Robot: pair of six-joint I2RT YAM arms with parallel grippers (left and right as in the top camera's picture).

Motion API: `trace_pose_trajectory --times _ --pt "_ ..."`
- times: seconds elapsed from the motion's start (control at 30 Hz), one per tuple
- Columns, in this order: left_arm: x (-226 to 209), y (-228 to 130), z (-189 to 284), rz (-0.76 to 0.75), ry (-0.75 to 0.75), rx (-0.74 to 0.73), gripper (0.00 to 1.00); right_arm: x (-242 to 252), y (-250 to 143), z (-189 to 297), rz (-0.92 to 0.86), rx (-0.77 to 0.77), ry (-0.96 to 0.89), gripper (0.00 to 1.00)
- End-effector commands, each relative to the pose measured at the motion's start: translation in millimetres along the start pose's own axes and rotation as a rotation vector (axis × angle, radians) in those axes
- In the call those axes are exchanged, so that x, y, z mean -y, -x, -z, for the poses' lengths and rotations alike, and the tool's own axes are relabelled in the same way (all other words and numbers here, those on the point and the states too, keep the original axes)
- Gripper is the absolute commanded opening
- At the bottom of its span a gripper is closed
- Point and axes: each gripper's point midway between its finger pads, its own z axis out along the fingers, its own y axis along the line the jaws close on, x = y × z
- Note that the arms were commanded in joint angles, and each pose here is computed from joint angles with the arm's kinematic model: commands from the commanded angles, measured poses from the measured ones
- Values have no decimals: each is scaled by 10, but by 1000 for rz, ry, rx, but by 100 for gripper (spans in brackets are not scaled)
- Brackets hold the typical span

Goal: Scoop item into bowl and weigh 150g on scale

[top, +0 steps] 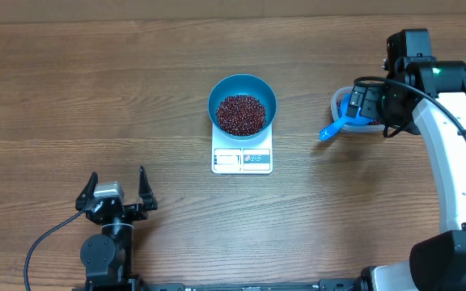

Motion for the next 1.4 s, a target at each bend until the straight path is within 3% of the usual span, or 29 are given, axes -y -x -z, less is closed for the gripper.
trace_pose_trajectory --times 0.0,0.3,0.6,0.77,1.07,1.37 --pt "8 6 3 21 -7 6 100 -11 82 164 6 58 16 100" --pt "7 6 3 21 -7 6 100 -38 165 168 3 91 27 100" --pt "8 6 3 21 -7 6 100 -379 1059 454 -22 472 188 100" --pt "8 6 3 21 -7 6 99 -425 1252 622 -33 624 235 100" --pt "8 7 3 21 -7 6 100 -347 1057 745 -56 924 327 100" --pt "8 7 3 21 -7 6 99 -144 457 791 -4 1182 351 100"
